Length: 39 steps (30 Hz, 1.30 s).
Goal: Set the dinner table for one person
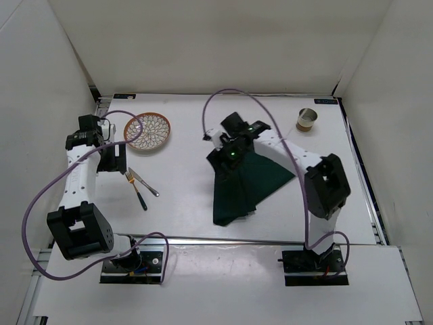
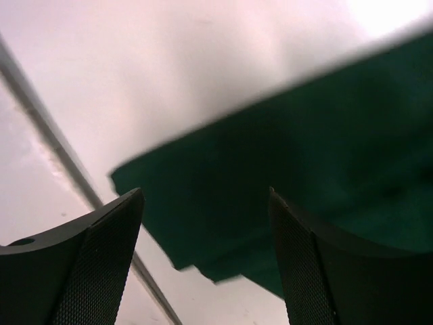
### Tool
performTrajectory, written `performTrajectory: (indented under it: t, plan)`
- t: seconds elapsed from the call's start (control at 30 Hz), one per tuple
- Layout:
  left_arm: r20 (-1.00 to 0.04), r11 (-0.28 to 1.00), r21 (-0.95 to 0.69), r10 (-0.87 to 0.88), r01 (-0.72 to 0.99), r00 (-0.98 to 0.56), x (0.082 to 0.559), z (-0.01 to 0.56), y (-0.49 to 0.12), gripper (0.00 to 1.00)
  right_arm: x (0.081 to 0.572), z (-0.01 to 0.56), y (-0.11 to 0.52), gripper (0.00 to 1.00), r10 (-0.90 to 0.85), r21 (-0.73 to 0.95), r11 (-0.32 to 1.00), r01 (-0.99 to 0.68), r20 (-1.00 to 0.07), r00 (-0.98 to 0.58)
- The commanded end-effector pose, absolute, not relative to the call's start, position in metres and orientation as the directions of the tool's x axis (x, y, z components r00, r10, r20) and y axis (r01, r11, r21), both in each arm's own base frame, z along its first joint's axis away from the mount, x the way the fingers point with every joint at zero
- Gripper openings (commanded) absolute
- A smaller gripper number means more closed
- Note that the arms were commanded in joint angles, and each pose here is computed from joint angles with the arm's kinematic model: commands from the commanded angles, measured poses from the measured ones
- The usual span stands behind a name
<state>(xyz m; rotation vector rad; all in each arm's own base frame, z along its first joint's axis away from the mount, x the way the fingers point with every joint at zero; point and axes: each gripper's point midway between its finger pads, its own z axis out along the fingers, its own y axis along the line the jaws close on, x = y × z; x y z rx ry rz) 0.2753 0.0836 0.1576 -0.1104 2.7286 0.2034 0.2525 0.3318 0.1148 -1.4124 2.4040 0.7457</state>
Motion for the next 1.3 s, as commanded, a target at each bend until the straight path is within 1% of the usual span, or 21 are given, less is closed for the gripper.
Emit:
performTrajectory:
  t: [0.0, 0.03, 0.1, 0.13, 0.2, 0.23, 0.4, 0.53, 0.57, 0.6, 0.67, 0.7, 0.77, 0.8, 0.93, 1.0, 1.03, 1.13, 1.17, 1.27]
  plan:
    - [-0.426, 0.984, 0.146, -0.034, -0.106, -0.904, 0.268, 0.164, 0.084, 1.0, 0.299, 0.12, 0.285, 0.78, -0.633, 0.229, 0.554, -0.8, -0.508, -0.584]
    - [-0.427, 0.985, 0.138, -0.034, -0.102, -0.904, 0.269, 0.164, 0.082, 1.0, 0.3, 0.109, 0.274, 0.78, -0.617, 0.243, 0.585, -0.773, -0.485, -0.62]
    - [-0.419, 0.985, 0.137, -0.035, -0.101, -0.907, 0.267, 0.161, 0.082, 1.0, 0.313, 0.108, 0.258, 0.78, -0.573, 0.272, 0.618, -0.738, -0.487, -0.66]
    - [-0.42, 0.987, 0.129, -0.034, -0.097, -0.907, 0.267, 0.161, 0.08, 1.0, 0.318, 0.099, 0.247, 0.78, -0.559, 0.28, 0.643, -0.713, -0.466, -0.686]
    - [-0.422, 0.987, 0.129, -0.034, -0.097, -0.906, 0.27, 0.162, 0.081, 1.0, 0.32, 0.095, 0.246, 0.78, -0.542, 0.314, 0.638, -0.704, -0.467, -0.699]
    - [-0.416, 0.987, 0.128, -0.035, -0.097, -0.909, 0.271, 0.163, 0.081, 1.0, 0.319, 0.085, 0.241, 0.78, -0.538, 0.331, 0.645, -0.689, -0.443, -0.717]
    - [-0.436, 0.988, 0.121, -0.033, -0.095, -0.9, 0.277, 0.172, 0.08, 1.0, 0.316, 0.065, 0.253, 0.77, -0.525, 0.418, 0.634, -0.651, -0.386, -0.759]
    - [-0.434, 0.987, 0.13, -0.033, -0.098, -0.9, 0.277, 0.172, 0.082, 1.0, 0.315, 0.062, 0.265, 0.77, -0.542, 0.432, 0.614, -0.661, -0.379, -0.75]
    - [-0.425, 0.987, 0.128, -0.034, -0.097, -0.905, 0.274, 0.168, 0.081, 1.0, 0.316, 0.057, 0.266, 0.76, -0.538, 0.441, 0.623, -0.646, -0.357, -0.763]
    - [-0.423, 0.986, 0.136, -0.034, -0.101, -0.905, 0.274, 0.169, 0.083, 1.0, 0.318, 0.057, 0.267, 0.74, -0.538, 0.441, 0.623, -0.646, -0.358, -0.763]
    - [-0.406, 0.986, 0.134, -0.036, -0.098, -0.913, 0.27, 0.162, 0.082, 1.0, 0.319, 0.049, 0.268, 0.63, -0.534, 0.449, 0.632, -0.632, -0.338, -0.775]
    - [-0.406, 0.986, 0.134, -0.036, -0.098, -0.913, 0.27, 0.162, 0.082, 1.0, 0.319, 0.049, 0.268, 0.48, -0.534, 0.449, 0.632, -0.632, -0.338, -0.775]
    - [-0.405, 0.984, 0.143, -0.036, -0.103, -0.913, 0.267, 0.162, 0.083, 1.0, 0.321, 0.048, 0.269, 0.06, -0.526, 0.454, 0.64, -0.62, -0.33, -0.784]
    - [-0.405, 0.984, 0.144, -0.036, -0.103, -0.913, 0.267, 0.162, 0.083, 1.0, 0.324, 0.053, 0.271, 0.0, -0.524, 0.451, 0.637, -0.625, -0.342, -0.78]
    - [-0.393, 0.983, 0.15, -0.037, -0.104, -0.919, 0.264, 0.159, 0.084, 1.0, 0.32, 0.073, 0.288, 0.0, -0.54, 0.455, 0.609, -0.65, -0.363, -0.76]
    - [-0.401, 0.983, 0.151, -0.037, -0.106, -0.915, 0.266, 0.159, 0.085, 1.0, 0.322, 0.093, 0.299, 0.0, -0.535, 0.464, 0.584, -0.666, -0.397, -0.746]
    - [-0.401, 0.983, 0.151, -0.037, -0.106, -0.915, 0.266, 0.159, 0.085, 1.0, 0.315, 0.098, 0.306, 0.0, -0.546, 0.478, 0.564, -0.674, -0.397, -0.738]
    - [-0.402, 0.983, 0.152, -0.037, -0.106, -0.915, 0.269, 0.16, 0.085, 1.0, 0.306, 0.126, 0.331, 0.0, -0.54, 0.547, 0.468, -0.694, -0.445, -0.714]
    - [-0.402, 0.983, 0.152, -0.037, -0.106, -0.915, 0.269, 0.16, 0.085, 1.0, 0.3, 0.134, 0.34, 0.01, -0.541, 0.568, 0.438, -0.697, -0.453, -0.708]
    - [-0.402, 0.981, 0.164, -0.028, -0.102, -0.915, 0.268, 0.166, 0.087, 1.0, 0.29, 0.133, 0.364, 0.06, -0.56, 0.621, 0.366, -0.693, -0.447, -0.697]
